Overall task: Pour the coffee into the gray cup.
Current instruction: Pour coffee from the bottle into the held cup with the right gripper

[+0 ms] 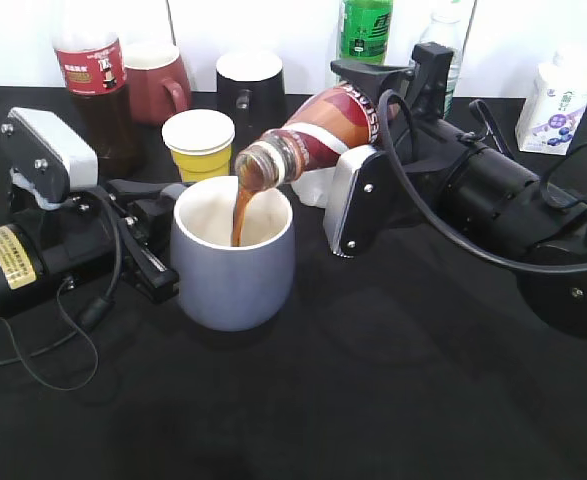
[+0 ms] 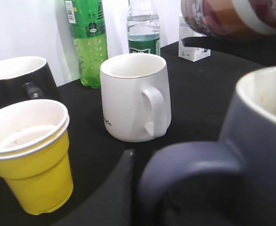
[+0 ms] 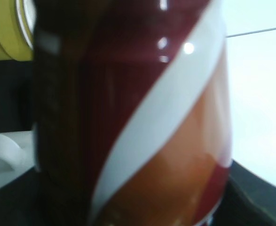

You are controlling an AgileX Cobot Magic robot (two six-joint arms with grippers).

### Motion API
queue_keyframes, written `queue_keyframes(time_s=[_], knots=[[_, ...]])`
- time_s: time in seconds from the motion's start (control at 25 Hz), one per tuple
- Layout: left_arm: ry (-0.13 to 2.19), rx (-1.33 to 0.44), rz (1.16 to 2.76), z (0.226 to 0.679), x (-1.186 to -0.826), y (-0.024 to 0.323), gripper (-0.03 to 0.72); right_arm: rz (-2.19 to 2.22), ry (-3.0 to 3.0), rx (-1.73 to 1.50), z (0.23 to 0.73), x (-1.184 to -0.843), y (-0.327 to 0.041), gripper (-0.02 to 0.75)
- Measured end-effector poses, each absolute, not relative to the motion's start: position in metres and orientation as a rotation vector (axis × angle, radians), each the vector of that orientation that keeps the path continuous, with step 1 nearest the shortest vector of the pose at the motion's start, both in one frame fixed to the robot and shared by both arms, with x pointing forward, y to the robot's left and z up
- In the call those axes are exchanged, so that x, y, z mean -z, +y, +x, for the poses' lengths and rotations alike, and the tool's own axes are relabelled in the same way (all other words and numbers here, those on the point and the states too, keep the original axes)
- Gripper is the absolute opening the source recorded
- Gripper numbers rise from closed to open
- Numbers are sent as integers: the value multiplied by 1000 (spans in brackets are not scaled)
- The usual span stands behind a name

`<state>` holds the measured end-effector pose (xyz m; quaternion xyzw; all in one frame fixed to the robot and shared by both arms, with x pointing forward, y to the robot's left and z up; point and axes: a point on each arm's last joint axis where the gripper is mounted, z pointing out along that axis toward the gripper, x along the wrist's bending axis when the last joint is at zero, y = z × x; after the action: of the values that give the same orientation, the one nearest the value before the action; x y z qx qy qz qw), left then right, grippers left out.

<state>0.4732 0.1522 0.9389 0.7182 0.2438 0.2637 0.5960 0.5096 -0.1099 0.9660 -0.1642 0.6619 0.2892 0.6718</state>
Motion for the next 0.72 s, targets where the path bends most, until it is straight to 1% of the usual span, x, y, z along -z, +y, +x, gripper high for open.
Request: queue_keyframes(time_s=[0.72], knots=[[566, -612, 1668, 473, -939, 152, 58, -401, 1478, -617, 510, -966, -110, 532]])
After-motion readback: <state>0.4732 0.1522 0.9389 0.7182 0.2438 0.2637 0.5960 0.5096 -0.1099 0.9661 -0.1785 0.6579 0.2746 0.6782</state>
